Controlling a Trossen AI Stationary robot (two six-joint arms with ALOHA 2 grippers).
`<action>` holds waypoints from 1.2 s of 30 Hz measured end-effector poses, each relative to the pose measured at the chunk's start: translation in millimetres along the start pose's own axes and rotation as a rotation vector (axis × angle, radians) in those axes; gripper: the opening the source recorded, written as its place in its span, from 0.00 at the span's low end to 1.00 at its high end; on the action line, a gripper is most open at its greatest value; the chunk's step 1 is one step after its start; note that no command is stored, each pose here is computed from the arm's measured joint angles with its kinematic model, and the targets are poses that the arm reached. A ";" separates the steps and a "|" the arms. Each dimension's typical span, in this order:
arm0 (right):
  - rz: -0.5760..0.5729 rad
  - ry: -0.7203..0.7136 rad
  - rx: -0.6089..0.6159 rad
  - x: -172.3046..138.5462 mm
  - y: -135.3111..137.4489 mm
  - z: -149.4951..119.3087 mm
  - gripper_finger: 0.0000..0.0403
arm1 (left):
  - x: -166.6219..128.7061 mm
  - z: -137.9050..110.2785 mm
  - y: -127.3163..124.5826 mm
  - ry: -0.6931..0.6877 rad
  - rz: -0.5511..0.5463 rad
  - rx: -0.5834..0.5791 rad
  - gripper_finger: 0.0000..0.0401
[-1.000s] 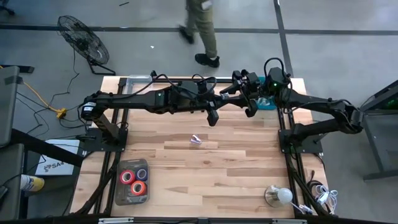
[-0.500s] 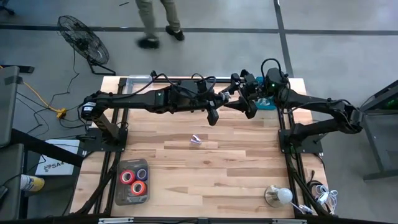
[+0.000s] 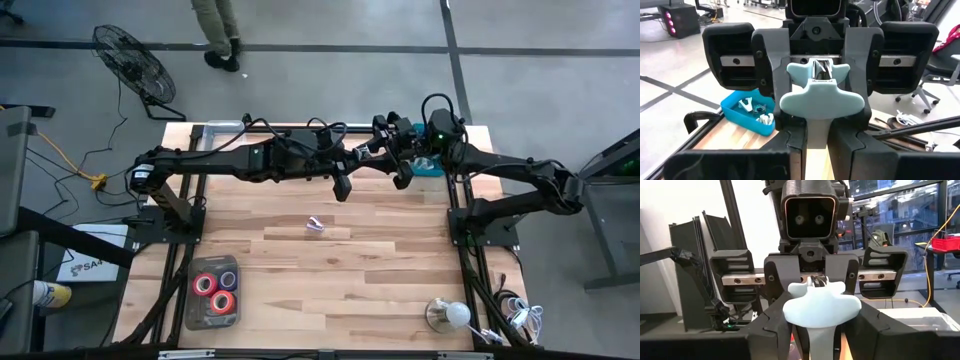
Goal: Pick and place Stapler, Stapler remover, tape
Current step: Put the light blue staple remover into the blue bin
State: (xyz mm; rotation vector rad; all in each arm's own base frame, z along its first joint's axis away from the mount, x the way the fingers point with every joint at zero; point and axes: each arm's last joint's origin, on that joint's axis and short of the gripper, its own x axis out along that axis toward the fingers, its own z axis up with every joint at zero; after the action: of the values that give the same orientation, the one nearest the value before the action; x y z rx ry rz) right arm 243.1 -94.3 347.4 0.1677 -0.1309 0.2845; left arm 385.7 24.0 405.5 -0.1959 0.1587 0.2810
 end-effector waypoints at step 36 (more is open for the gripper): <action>0.008 0.003 -0.001 -0.1 0.0 -0.3 0.09 | 0.1 -1.1 -0.5 0.014 -0.023 0.000 0.12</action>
State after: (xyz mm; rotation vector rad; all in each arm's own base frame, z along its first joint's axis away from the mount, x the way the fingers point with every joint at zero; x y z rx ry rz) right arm 243.0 -94.3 347.1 0.1657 -0.1283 0.2922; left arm 385.9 23.3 404.5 -0.1997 0.1703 0.2567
